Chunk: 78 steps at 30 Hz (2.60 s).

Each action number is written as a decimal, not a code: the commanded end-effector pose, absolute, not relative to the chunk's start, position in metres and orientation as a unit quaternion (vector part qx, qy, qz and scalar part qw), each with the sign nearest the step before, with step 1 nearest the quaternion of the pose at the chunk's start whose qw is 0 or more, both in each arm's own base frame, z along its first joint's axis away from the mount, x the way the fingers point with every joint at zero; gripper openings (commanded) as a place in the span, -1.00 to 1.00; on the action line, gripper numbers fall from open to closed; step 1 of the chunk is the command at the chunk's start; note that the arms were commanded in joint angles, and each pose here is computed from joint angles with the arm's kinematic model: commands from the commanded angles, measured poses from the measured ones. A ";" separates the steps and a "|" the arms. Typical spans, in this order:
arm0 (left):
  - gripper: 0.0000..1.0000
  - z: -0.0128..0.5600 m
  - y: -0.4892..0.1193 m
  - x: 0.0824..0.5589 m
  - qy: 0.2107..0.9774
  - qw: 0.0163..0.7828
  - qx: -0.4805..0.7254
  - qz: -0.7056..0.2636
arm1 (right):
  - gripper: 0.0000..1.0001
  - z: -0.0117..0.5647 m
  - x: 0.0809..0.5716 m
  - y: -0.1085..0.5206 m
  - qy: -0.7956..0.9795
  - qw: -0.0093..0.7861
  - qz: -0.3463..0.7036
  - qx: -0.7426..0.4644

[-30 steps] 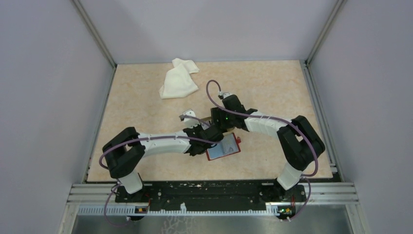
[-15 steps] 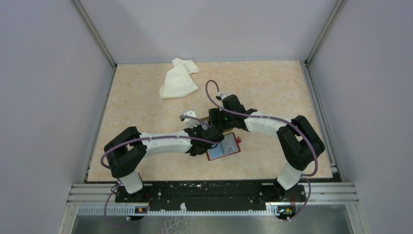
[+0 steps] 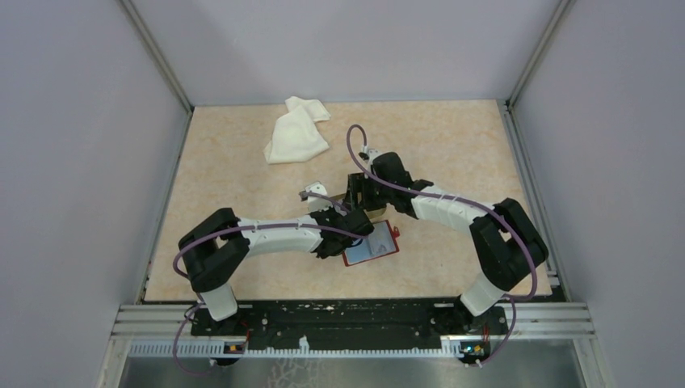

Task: Put the credit cards into the card holder
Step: Pick up the credit card from the storage box.

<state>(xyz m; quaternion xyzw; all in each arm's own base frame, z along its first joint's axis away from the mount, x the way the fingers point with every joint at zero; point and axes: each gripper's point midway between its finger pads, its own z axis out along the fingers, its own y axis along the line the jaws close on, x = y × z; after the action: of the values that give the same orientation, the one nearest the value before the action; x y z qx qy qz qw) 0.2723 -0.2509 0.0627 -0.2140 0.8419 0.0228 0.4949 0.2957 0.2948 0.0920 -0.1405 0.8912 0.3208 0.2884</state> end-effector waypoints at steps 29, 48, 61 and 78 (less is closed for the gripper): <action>-0.96 0.082 -0.250 0.282 0.800 0.536 -0.271 0.009 | -0.72 0.063 0.305 0.290 0.903 0.282 0.280 -0.163; -0.87 0.079 -0.235 0.286 0.781 0.553 -0.286 0.044 | -1.00 0.109 0.333 0.267 0.874 0.362 0.293 -0.138; -0.70 0.072 -0.232 0.296 0.789 0.537 -0.296 0.047 | -1.00 0.110 0.339 0.257 0.873 0.352 0.317 -0.114; 0.49 0.110 -0.262 0.287 0.825 0.509 -0.225 -0.098 | -1.00 0.124 0.340 0.251 0.857 0.338 0.379 -0.083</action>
<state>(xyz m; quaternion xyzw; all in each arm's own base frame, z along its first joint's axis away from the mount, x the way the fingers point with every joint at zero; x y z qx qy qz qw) 0.2842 -0.2445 0.0814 -0.2540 0.8294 -0.0172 0.4972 0.3349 0.2443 0.0925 -0.0796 0.8852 0.3377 0.3098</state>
